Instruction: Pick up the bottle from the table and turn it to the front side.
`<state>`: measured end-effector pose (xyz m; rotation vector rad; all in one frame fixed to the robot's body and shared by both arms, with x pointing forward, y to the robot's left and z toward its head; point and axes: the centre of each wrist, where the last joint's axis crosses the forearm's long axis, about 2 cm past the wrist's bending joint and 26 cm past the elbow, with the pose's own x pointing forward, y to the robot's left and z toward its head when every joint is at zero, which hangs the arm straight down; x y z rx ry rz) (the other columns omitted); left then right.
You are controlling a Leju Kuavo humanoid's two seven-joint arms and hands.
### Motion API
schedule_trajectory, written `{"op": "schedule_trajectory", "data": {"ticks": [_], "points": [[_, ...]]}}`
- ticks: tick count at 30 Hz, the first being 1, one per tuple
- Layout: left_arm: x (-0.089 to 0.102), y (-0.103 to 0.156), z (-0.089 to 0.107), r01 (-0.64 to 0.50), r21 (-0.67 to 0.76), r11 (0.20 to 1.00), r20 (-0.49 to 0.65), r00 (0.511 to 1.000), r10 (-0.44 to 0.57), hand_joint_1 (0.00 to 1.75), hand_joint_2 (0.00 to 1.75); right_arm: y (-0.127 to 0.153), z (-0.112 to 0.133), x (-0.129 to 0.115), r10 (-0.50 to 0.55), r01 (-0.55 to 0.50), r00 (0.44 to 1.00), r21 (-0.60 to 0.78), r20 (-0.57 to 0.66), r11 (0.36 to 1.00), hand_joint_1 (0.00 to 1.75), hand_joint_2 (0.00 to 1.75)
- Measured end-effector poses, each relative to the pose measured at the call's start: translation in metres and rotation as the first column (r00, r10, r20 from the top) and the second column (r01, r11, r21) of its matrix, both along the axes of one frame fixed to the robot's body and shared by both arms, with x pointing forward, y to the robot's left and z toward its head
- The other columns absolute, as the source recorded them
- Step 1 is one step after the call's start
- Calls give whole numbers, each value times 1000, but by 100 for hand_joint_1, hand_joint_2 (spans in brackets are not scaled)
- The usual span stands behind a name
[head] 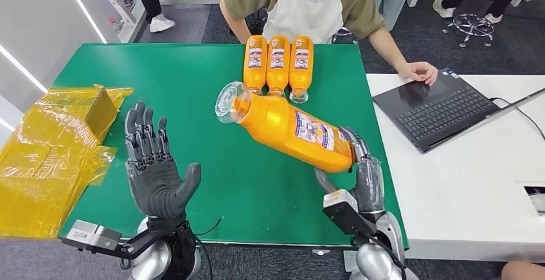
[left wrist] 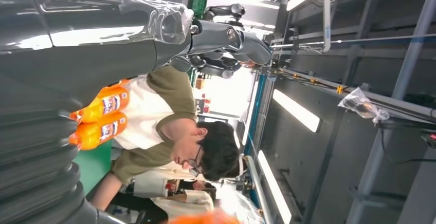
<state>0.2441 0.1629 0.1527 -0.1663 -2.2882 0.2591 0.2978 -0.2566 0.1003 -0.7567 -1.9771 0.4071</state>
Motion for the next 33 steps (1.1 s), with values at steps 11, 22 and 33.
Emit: {"op": "schedule_trajectory", "data": {"ticks": [11, 22, 33], "points": [[-12, -9, -6, 301, -59, 952, -63, 951, -304, 0, 175, 37, -13, -53, 3, 9, 997, 164, -72, 986, 175, 175], [-19, -23, -1, 526, -4, 851, -64, 849, -525, 0, 175, 55, -10, -67, 54, -39, 993, 144, -103, 989, 175, 175], [-17, -28, 5, 546, -3, 838, -59, 836, -545, 0, 175, 68, 3, -67, 154, -154, 980, 13, -123, 988, 175, 175]]}}
